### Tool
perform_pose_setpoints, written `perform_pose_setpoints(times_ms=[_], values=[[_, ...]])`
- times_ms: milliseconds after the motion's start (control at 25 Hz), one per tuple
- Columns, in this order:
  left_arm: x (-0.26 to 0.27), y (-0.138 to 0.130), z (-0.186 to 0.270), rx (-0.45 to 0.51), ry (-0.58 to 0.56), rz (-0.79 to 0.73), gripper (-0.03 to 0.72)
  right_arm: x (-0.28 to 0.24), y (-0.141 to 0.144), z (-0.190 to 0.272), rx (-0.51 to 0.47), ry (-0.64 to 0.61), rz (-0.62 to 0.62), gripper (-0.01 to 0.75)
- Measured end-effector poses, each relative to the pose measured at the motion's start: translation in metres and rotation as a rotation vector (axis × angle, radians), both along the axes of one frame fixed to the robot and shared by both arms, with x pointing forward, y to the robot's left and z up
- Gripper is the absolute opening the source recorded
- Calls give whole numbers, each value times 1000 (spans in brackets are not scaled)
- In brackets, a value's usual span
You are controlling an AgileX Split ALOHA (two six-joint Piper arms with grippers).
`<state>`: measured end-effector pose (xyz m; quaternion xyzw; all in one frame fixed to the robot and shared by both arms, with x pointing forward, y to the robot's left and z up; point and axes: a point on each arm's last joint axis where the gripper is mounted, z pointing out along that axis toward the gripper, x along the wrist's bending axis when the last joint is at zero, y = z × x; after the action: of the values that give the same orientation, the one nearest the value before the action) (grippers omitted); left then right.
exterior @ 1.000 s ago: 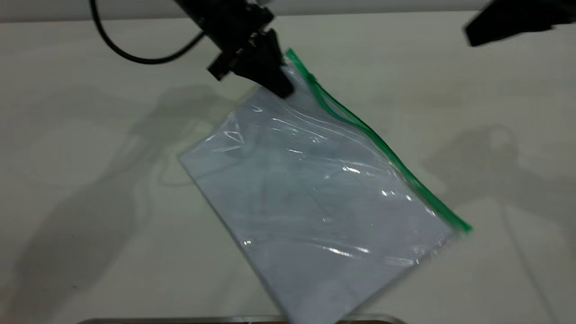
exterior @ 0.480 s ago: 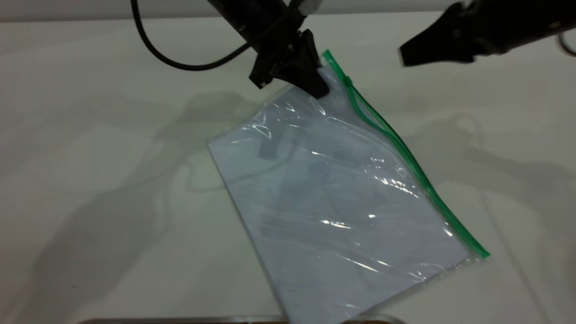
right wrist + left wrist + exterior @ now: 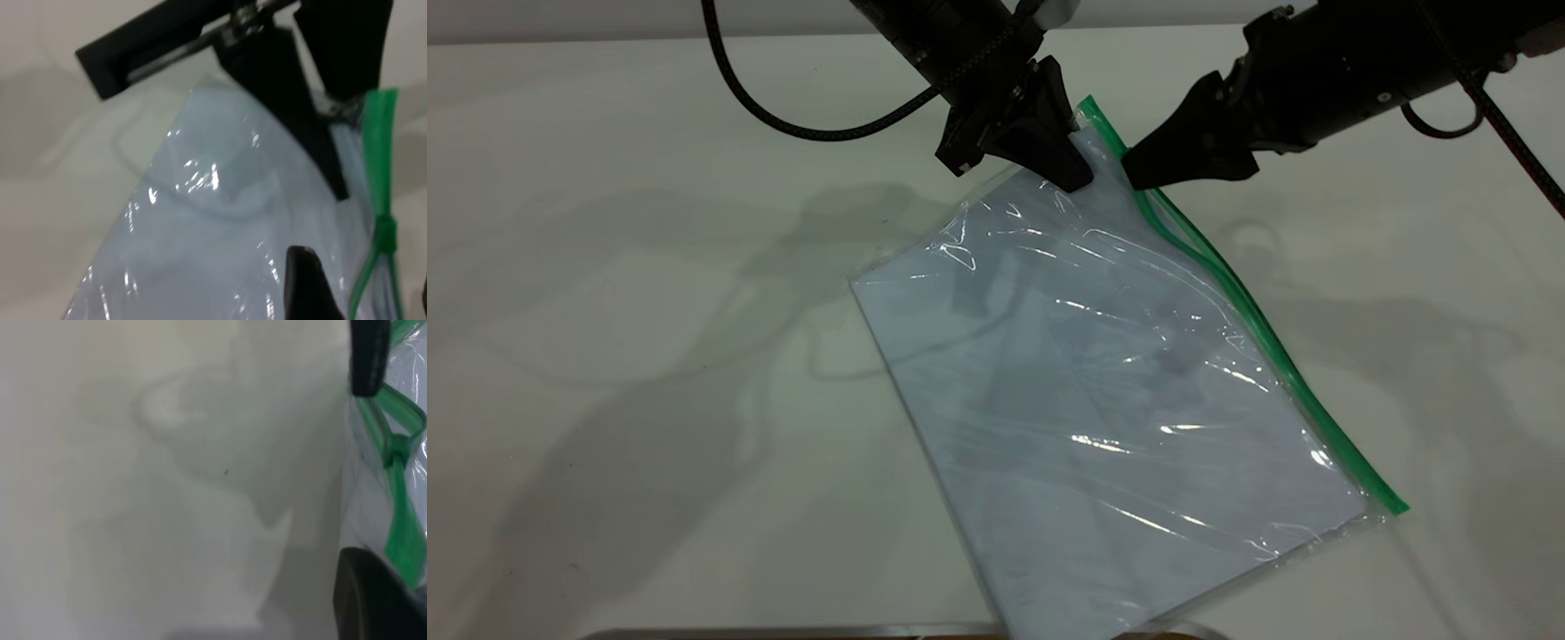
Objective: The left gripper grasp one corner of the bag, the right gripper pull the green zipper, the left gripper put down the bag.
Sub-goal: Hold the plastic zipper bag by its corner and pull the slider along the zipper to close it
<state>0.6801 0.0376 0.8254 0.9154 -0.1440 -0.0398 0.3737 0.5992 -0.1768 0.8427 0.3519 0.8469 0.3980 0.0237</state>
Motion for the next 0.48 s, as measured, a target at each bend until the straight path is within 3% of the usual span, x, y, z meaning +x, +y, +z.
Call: perform_pose_setpoints(times_ms=[480], values=[[1,-6,6,-89,37,50,58,6,-2,1,-21,-19,-39,453]])
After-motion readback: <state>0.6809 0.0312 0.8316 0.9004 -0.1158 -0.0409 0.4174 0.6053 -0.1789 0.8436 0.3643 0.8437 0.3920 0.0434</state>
